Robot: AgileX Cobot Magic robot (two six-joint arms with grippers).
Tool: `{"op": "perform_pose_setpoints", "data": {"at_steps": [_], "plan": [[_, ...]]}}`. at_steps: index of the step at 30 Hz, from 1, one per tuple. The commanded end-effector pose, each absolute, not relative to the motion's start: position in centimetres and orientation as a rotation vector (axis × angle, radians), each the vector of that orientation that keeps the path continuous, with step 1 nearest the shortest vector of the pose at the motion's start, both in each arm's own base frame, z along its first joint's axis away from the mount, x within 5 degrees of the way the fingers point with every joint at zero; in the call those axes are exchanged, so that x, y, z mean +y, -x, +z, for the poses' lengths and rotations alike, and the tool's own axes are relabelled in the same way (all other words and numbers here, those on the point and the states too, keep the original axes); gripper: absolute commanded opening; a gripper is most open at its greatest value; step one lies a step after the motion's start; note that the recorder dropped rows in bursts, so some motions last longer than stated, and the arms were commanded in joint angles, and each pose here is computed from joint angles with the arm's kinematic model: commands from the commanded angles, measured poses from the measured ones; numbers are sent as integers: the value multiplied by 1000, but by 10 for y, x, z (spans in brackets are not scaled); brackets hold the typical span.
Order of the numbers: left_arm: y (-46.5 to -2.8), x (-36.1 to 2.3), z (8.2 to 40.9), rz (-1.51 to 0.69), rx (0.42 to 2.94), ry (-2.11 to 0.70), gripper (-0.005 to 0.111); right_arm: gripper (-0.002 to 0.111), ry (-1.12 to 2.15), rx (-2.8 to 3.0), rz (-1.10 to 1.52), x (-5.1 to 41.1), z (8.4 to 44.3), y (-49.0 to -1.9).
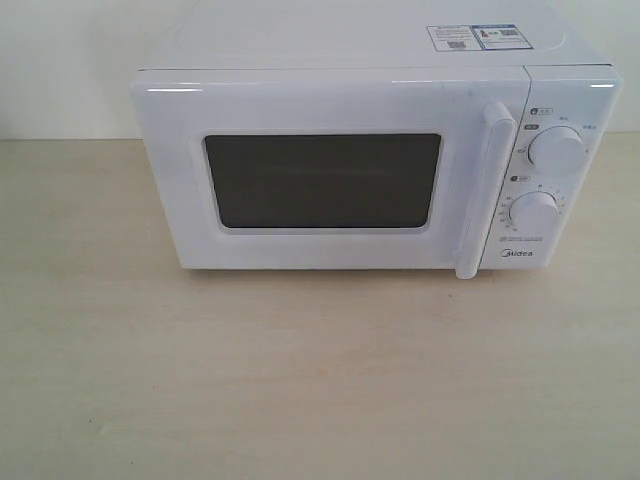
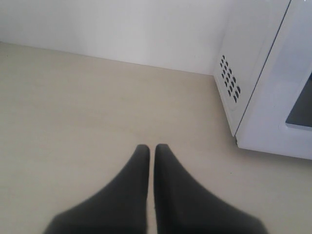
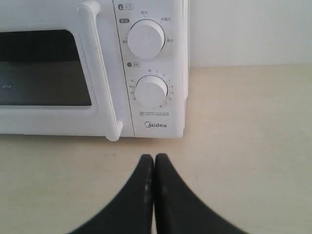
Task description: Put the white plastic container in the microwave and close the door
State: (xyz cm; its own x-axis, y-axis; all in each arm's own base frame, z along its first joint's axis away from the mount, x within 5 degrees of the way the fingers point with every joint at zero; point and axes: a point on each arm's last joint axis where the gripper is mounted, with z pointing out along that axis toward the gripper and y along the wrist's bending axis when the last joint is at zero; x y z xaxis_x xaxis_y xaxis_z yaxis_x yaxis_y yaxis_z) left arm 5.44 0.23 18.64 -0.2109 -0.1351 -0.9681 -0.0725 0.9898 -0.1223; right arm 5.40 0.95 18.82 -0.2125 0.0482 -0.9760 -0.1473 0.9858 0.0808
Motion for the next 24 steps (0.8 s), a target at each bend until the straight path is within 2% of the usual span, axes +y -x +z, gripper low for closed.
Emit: {"op": "perform_pose_setpoints", "data": {"at_steps": [1, 24], "plan": [[-54, 3, 186, -57, 1782, 162, 4, 0, 79, 1808, 158, 9, 184, -53], [-54, 3, 186, -57, 1779, 162, 4, 0, 80, 1808, 154, 8, 184, -53]]}}
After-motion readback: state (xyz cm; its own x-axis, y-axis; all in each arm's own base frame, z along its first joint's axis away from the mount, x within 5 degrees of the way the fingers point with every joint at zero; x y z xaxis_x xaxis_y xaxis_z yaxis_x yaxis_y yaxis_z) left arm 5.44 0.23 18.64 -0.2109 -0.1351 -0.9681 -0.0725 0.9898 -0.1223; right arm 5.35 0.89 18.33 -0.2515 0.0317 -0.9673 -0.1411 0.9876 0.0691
